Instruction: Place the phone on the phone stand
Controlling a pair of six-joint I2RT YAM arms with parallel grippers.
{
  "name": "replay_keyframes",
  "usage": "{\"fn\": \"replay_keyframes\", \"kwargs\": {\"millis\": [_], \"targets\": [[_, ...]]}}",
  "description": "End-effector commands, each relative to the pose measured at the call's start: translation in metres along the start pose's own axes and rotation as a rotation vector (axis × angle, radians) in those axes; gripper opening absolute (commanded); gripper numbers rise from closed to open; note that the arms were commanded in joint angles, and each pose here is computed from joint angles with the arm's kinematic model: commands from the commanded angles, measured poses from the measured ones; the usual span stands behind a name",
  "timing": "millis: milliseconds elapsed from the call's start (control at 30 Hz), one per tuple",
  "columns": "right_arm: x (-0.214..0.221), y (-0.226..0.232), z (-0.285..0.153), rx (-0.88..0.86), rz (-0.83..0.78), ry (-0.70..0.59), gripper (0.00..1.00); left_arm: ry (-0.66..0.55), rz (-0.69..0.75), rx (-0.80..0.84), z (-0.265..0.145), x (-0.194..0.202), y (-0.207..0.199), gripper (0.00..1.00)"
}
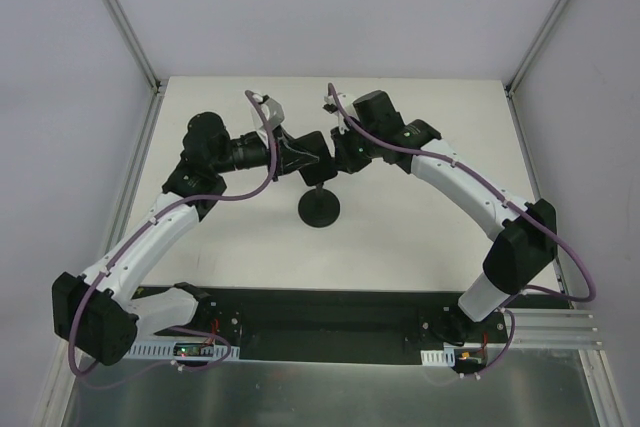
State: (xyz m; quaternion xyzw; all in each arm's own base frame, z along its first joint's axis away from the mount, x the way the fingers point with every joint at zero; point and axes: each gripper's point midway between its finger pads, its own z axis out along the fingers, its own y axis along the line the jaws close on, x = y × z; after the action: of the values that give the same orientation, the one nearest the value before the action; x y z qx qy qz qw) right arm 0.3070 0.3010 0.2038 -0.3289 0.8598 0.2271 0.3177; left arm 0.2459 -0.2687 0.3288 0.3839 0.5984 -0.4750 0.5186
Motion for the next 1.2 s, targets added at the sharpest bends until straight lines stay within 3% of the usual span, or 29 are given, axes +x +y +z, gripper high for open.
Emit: {"fn": "replay_keyframes", "kwargs": {"millis": [0,100,467,633,1167], "targets": [[-0.020,0.009,-0.008,-0.050,-0.043,-0.078,0.01,-0.043,0.129,0.152,0.016,-0.009,-0.019,0.00],[-0.018,0.012,-0.005,-0.068,-0.048,-0.085,0.01,-0.012,0.125,0.286,0.029,-0.002,-0.031,0.00],[-0.015,0.024,-0.013,-0.207,-0.075,-0.129,0.01,0.050,0.274,0.431,0.053,0.024,-0.039,0.00],[-0.013,0.030,-0.014,-0.296,-0.088,-0.143,0.01,0.084,0.234,0.530,0.050,0.031,-0.035,0.00],[-0.014,0.035,-0.018,-0.352,-0.091,-0.175,0.01,0.126,0.155,0.547,0.048,0.048,-0.011,0.00]]}}
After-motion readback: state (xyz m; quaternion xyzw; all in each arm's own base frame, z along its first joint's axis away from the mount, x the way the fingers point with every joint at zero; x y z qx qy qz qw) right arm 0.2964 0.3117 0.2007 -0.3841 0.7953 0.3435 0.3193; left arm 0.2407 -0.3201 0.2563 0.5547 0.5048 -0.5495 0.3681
